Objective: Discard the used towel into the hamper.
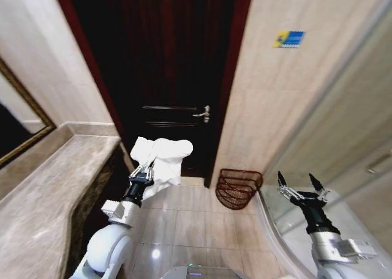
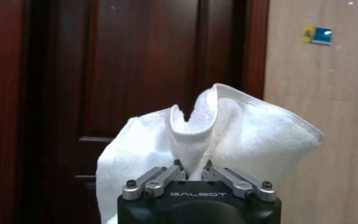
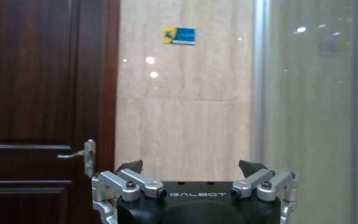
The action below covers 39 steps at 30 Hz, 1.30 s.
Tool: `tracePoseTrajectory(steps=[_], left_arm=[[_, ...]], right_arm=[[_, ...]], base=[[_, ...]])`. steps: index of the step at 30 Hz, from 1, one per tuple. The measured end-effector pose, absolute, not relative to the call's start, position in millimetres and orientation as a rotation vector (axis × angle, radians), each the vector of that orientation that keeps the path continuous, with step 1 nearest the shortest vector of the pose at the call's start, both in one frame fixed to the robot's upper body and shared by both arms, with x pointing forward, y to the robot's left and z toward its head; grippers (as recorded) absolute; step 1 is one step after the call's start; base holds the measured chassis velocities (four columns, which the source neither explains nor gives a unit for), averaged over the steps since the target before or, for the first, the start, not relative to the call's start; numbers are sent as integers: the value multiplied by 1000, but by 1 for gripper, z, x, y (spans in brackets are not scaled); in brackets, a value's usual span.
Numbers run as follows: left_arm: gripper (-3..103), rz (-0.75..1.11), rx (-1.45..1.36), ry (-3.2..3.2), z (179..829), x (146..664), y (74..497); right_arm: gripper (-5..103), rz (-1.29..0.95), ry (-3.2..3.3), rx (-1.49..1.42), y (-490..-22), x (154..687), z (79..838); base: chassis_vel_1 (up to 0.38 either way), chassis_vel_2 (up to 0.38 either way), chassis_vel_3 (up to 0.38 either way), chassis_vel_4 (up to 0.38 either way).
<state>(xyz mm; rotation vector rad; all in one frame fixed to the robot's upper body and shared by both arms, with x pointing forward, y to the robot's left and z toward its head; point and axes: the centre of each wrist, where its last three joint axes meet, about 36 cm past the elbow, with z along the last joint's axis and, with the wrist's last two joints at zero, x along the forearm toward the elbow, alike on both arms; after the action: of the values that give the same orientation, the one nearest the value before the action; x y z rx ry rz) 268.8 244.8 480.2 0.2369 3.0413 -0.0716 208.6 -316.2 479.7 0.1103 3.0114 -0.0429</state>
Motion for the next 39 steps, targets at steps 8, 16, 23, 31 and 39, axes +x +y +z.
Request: tracePoseTrajectory(steps=[8,16,23,31,39], left_arm=[[9,-68,262,3037,473,270,244],[9,-64,271,3030,469,272,244],[9,-61,264,3032,464,272,244],[9,-47,261,3039,461,273,245],[9,-41,264,3038,460,276,245]], right_arm=[[100,-37,3014,133,-312,206,471],[100,-38,3012,150,-312,205,469],[100,-32,3015,169,-312,205,468],[100,-44,3021,179,-313,205,466],[100,-41,3015,192,-313,205,464]], base=[[-2,-35,-34,-5],[0,0,0,0],[0,0,0,0],[0,0,0,0],[-50,-49,-57,-48]])
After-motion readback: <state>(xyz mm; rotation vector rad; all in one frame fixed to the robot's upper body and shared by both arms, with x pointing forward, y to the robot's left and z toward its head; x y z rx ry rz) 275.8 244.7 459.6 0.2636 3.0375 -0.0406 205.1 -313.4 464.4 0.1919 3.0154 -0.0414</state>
